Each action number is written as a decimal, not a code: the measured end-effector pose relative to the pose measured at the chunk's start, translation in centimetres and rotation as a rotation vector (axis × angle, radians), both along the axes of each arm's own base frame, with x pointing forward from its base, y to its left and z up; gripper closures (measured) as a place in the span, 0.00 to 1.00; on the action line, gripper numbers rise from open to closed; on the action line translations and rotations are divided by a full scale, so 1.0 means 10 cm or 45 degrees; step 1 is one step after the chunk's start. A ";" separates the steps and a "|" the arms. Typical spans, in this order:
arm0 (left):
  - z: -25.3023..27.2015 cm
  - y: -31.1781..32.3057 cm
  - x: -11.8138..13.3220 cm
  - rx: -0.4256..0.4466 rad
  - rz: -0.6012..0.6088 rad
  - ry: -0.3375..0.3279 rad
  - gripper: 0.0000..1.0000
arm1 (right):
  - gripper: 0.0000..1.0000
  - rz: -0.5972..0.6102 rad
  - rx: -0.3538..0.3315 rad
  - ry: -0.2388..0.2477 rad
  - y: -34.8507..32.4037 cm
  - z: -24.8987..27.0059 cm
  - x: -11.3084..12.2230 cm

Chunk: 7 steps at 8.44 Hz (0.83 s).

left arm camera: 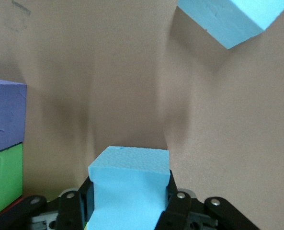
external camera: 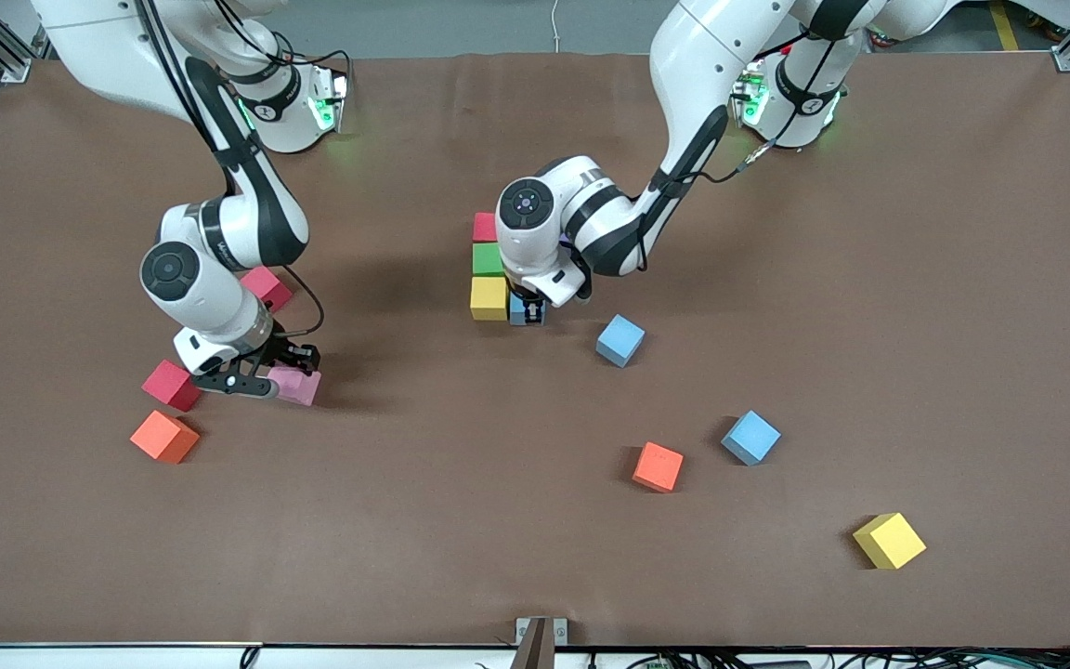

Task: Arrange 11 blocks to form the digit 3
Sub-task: 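Grasp the pink cube with the right gripper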

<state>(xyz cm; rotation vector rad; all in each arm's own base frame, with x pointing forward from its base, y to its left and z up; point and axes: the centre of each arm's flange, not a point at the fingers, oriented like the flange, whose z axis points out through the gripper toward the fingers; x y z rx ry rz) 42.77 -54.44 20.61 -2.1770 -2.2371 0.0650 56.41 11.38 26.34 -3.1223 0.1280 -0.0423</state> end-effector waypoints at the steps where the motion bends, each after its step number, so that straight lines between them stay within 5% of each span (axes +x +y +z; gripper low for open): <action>1: 0.00 0.00 0.00 0.000 0.000 0.000 0.44 | 0.49 0.030 -0.002 0.017 0.03 0.12 0.04; 7: -0.01 -0.05 -0.04 -0.008 -0.011 -0.005 0.41 | 0.50 0.088 0.000 0.008 0.22 0.23 0.08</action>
